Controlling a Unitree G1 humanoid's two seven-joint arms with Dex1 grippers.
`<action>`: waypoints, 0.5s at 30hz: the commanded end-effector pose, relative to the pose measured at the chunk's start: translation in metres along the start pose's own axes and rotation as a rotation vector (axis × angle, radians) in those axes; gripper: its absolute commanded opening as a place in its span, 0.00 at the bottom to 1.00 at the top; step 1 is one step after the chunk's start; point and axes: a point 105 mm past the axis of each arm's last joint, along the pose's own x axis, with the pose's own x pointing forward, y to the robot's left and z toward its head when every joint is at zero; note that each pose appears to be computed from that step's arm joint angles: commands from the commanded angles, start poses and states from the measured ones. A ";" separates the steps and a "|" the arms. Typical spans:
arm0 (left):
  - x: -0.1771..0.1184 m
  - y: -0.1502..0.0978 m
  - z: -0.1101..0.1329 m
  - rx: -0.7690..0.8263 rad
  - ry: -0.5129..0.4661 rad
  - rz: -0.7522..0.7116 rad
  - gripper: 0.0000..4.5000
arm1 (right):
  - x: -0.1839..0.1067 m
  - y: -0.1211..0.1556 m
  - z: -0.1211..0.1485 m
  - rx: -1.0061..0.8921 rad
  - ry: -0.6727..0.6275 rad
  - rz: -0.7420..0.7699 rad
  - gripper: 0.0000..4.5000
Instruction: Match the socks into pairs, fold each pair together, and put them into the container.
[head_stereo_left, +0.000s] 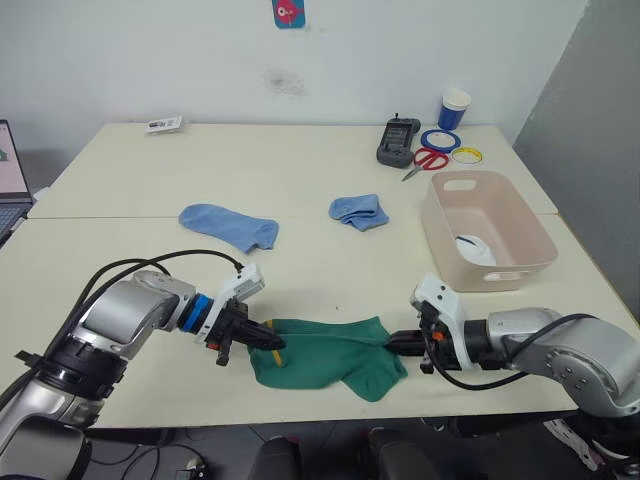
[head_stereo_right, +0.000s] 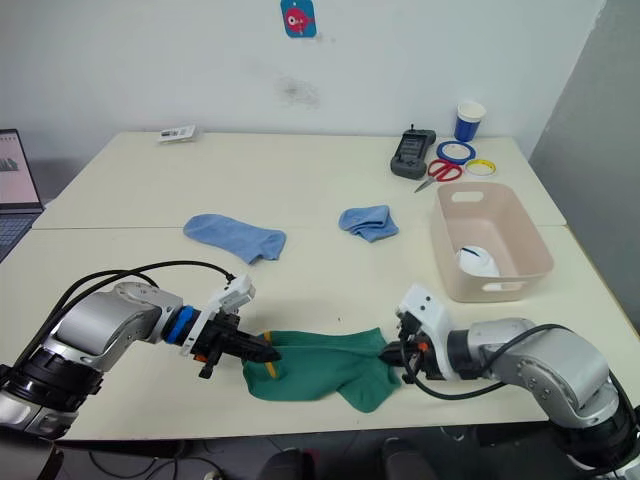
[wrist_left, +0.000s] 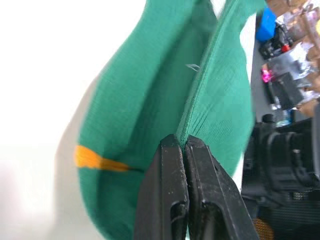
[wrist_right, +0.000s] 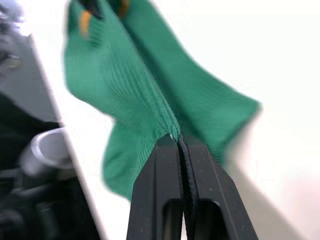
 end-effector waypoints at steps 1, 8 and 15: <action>-0.004 0.013 0.008 0.033 0.006 0.044 0.00 | 0.000 -0.010 0.009 -0.055 -0.019 -0.038 0.01; -0.001 0.033 0.015 0.058 0.022 0.112 0.00 | 0.004 -0.018 0.013 -0.087 -0.019 -0.065 0.01; 0.000 0.035 0.013 0.069 0.033 0.108 0.00 | 0.001 -0.023 0.024 -0.122 -0.081 -0.124 0.37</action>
